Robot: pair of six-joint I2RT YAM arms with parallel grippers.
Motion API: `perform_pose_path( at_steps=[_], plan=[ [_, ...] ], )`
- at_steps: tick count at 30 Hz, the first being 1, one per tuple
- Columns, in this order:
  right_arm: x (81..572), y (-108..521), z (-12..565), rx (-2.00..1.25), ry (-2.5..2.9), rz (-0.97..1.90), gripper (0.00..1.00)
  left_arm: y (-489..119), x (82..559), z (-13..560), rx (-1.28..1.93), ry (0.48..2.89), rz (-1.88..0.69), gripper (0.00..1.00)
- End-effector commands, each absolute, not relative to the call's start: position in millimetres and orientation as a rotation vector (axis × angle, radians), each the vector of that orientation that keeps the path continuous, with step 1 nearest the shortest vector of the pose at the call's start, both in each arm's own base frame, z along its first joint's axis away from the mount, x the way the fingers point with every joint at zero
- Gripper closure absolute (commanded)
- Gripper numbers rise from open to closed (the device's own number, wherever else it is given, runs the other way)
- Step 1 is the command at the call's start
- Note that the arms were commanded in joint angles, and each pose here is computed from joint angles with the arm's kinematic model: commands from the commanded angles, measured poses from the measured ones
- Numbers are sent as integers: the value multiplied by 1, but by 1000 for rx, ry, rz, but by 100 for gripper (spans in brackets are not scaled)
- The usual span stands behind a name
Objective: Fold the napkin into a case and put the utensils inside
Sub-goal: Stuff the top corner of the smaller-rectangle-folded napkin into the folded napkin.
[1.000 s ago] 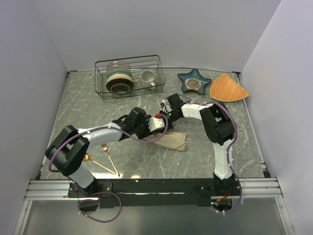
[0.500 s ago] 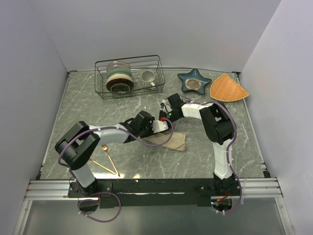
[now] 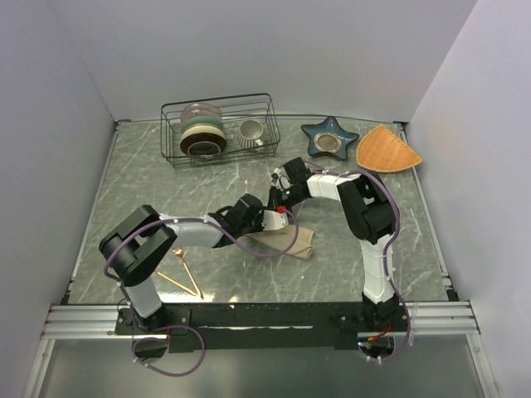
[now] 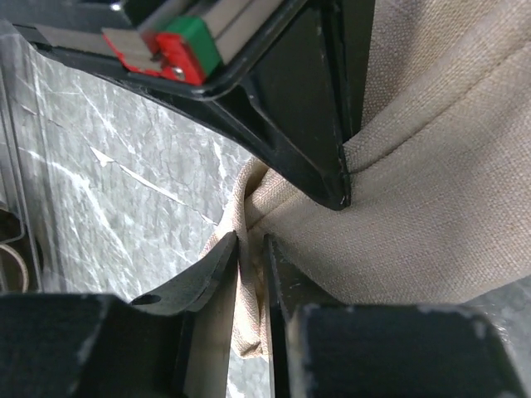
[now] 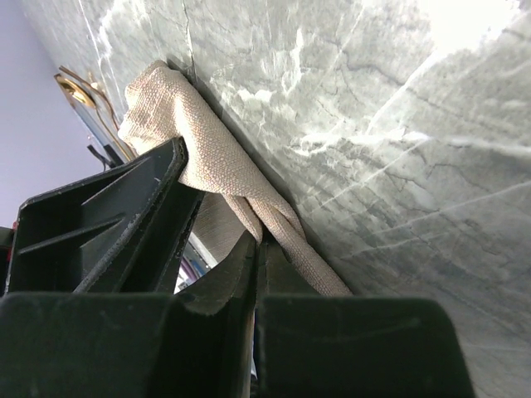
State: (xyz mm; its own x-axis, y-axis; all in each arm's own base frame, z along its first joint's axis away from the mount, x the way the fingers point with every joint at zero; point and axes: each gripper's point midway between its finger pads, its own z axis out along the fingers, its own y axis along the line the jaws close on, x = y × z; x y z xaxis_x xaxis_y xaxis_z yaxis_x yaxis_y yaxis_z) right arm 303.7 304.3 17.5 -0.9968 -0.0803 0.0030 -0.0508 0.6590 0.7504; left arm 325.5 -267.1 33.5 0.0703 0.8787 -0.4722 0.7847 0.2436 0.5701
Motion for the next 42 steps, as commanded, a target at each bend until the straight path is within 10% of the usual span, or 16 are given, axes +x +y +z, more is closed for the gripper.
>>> perform_pose_path(
  at_steps=[1,15,19,21,42],
  plan=[
    [316,282,-27,78,-2980,-1043,100,-258,328,36,1565,1679,241,78],
    [315,283,-29,58,-2968,-1045,100,-268,319,38,1601,1705,154,99],
    [315,283,-30,48,-2965,-1050,100,-276,311,49,1599,1723,57,57],
    [314,284,-30,47,-2962,-1054,100,-278,316,60,1557,1720,62,55],
    [314,284,-33,23,-2947,-1061,100,-260,340,61,1509,1790,82,79]
  ],
)
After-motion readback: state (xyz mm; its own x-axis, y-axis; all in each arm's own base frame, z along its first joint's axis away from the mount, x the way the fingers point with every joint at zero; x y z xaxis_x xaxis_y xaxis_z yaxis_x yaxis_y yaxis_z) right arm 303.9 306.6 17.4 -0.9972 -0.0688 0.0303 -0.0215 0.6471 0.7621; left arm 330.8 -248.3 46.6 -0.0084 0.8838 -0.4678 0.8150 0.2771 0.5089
